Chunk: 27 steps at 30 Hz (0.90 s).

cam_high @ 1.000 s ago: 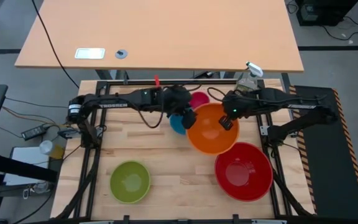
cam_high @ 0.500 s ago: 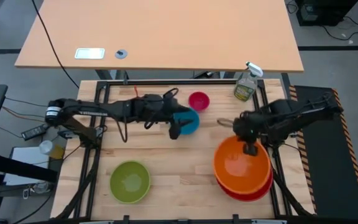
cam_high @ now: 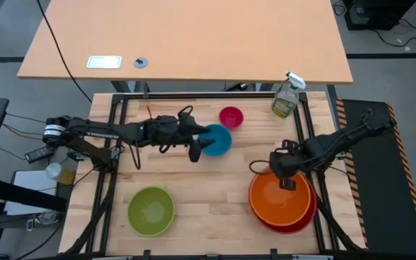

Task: Nest bowls inside each other
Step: Stack the orange bowl on top of the red bowl

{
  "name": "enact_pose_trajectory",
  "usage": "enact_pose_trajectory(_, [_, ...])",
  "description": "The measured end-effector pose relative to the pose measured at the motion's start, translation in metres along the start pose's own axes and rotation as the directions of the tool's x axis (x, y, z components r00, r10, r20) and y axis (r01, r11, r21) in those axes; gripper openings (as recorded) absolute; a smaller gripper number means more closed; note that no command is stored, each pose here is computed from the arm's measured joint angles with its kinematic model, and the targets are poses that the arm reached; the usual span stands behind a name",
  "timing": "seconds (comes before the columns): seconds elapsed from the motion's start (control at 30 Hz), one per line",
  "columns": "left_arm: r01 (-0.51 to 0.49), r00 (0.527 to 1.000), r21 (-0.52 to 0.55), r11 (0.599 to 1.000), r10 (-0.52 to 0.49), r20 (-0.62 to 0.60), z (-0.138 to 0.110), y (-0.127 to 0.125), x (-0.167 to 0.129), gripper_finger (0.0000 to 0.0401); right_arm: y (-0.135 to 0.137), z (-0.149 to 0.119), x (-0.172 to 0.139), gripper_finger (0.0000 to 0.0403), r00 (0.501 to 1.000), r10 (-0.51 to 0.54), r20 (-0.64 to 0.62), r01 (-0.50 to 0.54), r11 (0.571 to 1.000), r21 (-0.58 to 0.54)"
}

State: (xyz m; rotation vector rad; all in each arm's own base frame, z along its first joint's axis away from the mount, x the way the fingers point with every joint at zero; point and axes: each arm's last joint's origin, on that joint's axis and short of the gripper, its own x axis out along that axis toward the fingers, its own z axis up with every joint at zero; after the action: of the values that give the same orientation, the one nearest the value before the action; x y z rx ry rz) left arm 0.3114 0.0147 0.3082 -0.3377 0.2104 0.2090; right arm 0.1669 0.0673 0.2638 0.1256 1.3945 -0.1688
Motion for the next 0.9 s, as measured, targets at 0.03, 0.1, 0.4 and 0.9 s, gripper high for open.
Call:
enact_pose_trajectory(0.03, [0.003,1.0,-0.002,1.0,-0.003,0.005,0.001,0.0,-0.001,0.0247,0.0,-0.002,0.004,0.0028,1.0,-0.01,-0.016,0.01,1.0,-0.005])
enact_pose_trajectory(0.1, [0.005,1.0,-0.007,1.0,-0.005,0.019,0.004,-0.001,-0.004,0.0247,0.001,-0.004,0.011,0.0029,0.999,-0.017,-0.03,0.017,1.0,-0.007])
enact_pose_trajectory(0.4, [0.004,1.0,-0.012,1.0,-0.004,0.023,0.006,-0.001,-0.007,0.0247,0.0,-0.005,0.02,0.0041,0.999,-0.026,-0.027,0.027,0.999,0.038])
enact_pose_trajectory(0.9, [0.002,1.0,-0.003,1.0,-0.002,0.024,0.006,0.0,-0.007,0.0247,0.0,-0.006,0.015,0.016,0.998,0.002,-0.064,0.003,0.997,0.078])
